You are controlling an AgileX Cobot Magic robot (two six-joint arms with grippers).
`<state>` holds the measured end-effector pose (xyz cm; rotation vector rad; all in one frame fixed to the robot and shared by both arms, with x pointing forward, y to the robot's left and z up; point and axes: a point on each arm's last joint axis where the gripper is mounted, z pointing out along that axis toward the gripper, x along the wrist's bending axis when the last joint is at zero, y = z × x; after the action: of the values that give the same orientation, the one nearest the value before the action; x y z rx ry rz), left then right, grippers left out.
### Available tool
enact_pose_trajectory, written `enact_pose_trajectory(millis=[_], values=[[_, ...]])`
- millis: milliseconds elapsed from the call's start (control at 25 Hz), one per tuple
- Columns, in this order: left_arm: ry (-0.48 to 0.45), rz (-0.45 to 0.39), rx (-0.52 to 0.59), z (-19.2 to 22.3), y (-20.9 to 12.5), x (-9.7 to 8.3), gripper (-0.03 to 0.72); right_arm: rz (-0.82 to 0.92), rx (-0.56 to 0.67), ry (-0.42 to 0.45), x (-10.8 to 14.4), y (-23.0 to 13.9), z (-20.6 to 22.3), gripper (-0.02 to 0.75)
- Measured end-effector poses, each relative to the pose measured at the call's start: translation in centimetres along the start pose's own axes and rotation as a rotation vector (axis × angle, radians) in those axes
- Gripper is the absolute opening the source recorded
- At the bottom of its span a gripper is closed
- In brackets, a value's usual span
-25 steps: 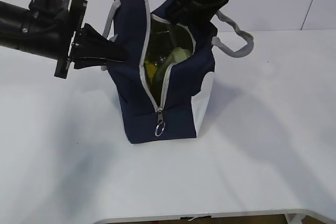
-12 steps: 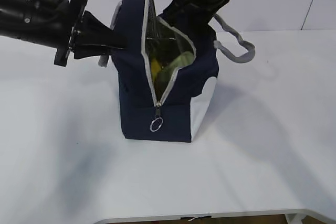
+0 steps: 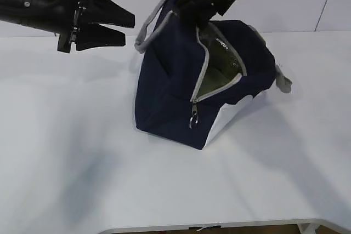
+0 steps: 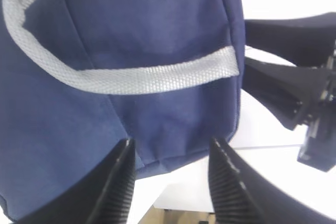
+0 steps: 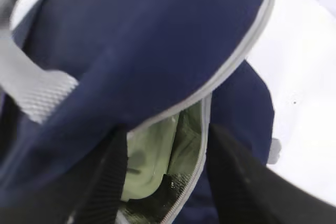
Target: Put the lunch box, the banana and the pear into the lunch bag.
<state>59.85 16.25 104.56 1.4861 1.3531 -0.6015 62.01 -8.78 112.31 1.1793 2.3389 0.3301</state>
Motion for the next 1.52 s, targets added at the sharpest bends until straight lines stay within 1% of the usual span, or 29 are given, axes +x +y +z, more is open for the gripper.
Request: enact_pose_trajectory(millis=[320, 480, 680, 880, 1040, 1160, 1400, 1520], values=[[-0.018, 0.0, 0.025, 0.0, -0.2, -0.2, 0.316, 0.007, -0.013, 0.004, -0.1, 0.0, -0.5, 0.412], [-0.041, 0.003, 0.065, 0.0, -0.6, -0.4, 0.307, 0.009, -0.013, 0.008, -0.1, 0.0, -0.5, 0.413], [-0.064, 0.014, 0.13, -0.1, -1.2, -0.6, 0.288, 0.02, -0.011, 0.048, 0.3, 0.1, -0.3, 0.389], [-0.012, 0.035, 0.176, -0.2, -1.6, -0.1, 0.259, 0.02, -0.002, 0.065, 0.9, 0.3, 1.0, 0.337], [0.077, 0.043, 0.24, -0.3, -2.1, 0.7, 0.243, 0.044, -0.052, 0.125, 1.5, 0.8, 1.1, 0.296], [0.139, 0.043, 0.279, -0.5, -2.4, 1.3, 0.241, 0.062, -0.085, 0.165, 1.8, 1.1, 1.0, 0.285], [0.17, 0.045, 0.3, -0.6, -2.6, 1.5, 0.241, 0.112, -0.157, 0.261, 2.6, 1.8, 0.9, 0.283], [0.214, 0.054, 0.331, -0.8, -2.8, 1.9, 0.241, 0.121, -0.159, 0.28, 2.9, 2.0, 1.2, 0.283]])
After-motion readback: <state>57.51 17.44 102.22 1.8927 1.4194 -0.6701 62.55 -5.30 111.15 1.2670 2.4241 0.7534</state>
